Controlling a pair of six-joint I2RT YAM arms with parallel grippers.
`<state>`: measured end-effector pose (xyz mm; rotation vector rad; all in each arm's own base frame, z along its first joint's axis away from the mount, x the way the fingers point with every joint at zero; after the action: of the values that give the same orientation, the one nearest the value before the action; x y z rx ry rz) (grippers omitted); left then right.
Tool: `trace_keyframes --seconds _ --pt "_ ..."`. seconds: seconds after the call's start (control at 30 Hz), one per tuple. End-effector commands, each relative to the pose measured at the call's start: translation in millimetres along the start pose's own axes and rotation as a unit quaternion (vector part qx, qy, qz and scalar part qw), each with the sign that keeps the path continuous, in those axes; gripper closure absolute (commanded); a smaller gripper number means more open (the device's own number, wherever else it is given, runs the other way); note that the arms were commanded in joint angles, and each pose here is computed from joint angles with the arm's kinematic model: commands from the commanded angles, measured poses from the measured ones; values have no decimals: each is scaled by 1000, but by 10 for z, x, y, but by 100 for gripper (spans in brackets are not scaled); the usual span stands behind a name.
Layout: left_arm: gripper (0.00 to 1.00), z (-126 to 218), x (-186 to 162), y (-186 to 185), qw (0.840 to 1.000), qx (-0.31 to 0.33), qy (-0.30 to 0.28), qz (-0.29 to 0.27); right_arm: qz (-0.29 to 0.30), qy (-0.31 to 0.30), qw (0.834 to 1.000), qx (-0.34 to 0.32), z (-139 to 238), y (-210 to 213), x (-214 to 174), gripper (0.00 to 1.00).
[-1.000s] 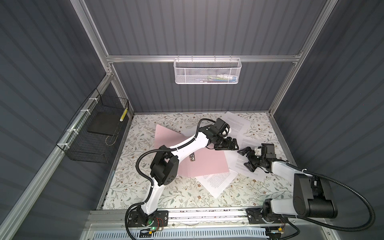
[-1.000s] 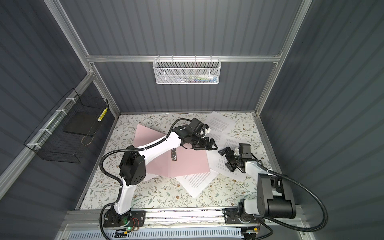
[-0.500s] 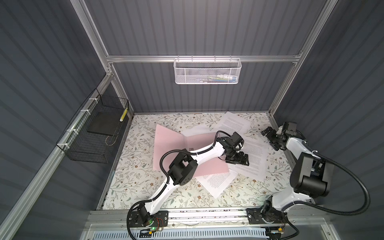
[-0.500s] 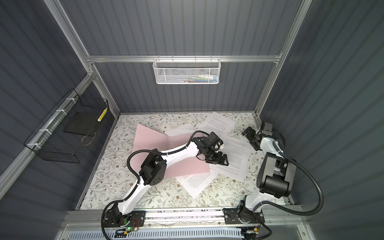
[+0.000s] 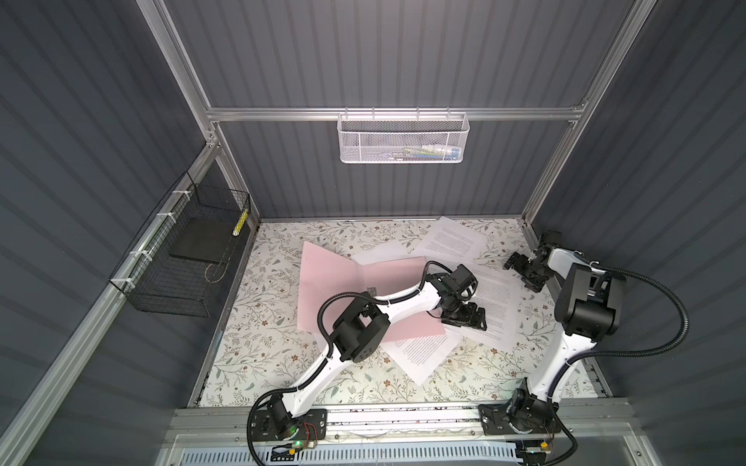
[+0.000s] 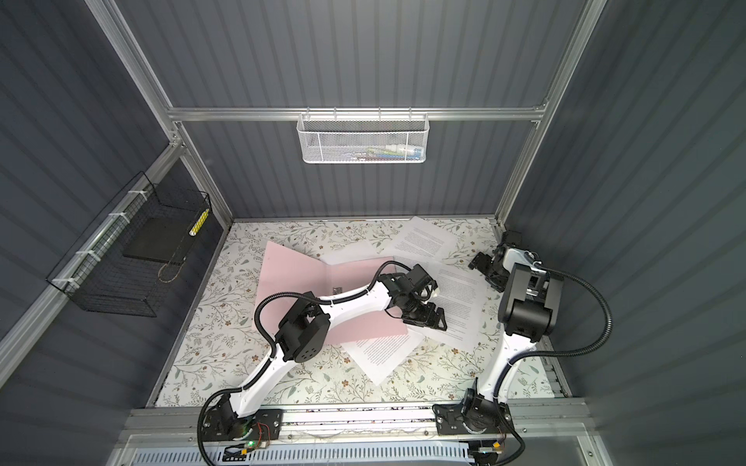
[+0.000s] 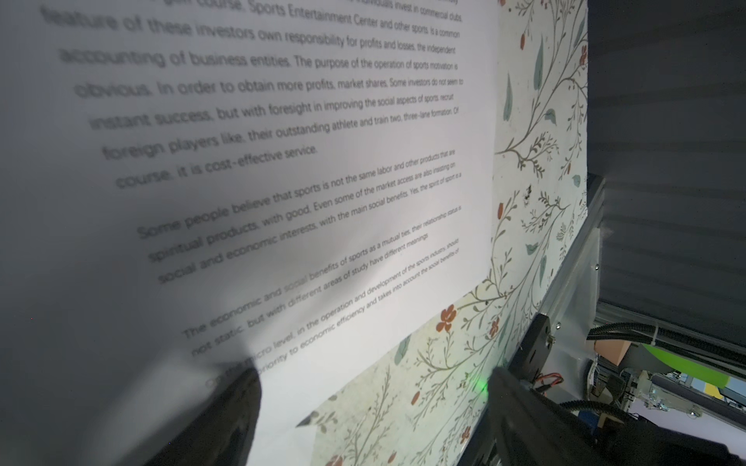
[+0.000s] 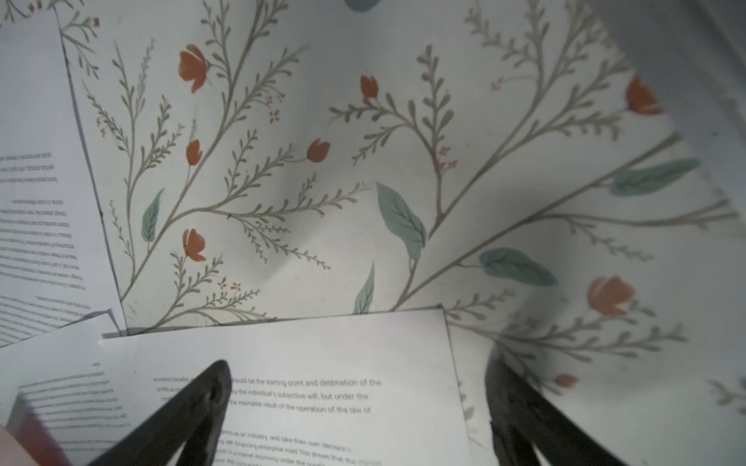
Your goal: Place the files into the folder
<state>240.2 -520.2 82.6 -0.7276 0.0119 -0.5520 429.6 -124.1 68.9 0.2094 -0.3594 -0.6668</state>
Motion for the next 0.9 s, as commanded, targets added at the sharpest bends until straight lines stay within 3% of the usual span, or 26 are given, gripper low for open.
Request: trace_keyframes --seconds 0.0,0.27,0.43,0.67,0.87 --pt "12 -69 -201 232 998 37 37 23 12 46 999 -15 4 -14 -34 3" --pt "12 -33 -182 176 999 30 37 13 20 106 994 30 -67 147 -171 2" --pt "11 -74 -174 179 999 26 44 8 37 141 989 22 -57 168 -333 2" --pt "11 -151 -181 240 998 28 52 8 15 182 980 79 -5 243 -668 3" --pt "11 -205 -193 303 998 33 56 10 -23 124 979 163 425 344 -796 1"
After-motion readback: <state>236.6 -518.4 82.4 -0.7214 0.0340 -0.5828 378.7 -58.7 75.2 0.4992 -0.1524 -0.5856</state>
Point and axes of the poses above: each gripper's point midway between its finger pads, its own z axis back along the fingers, its own y axis along the line the jaws close on, x = y × z, the point moved 4 cm from there along z, back along the fingers
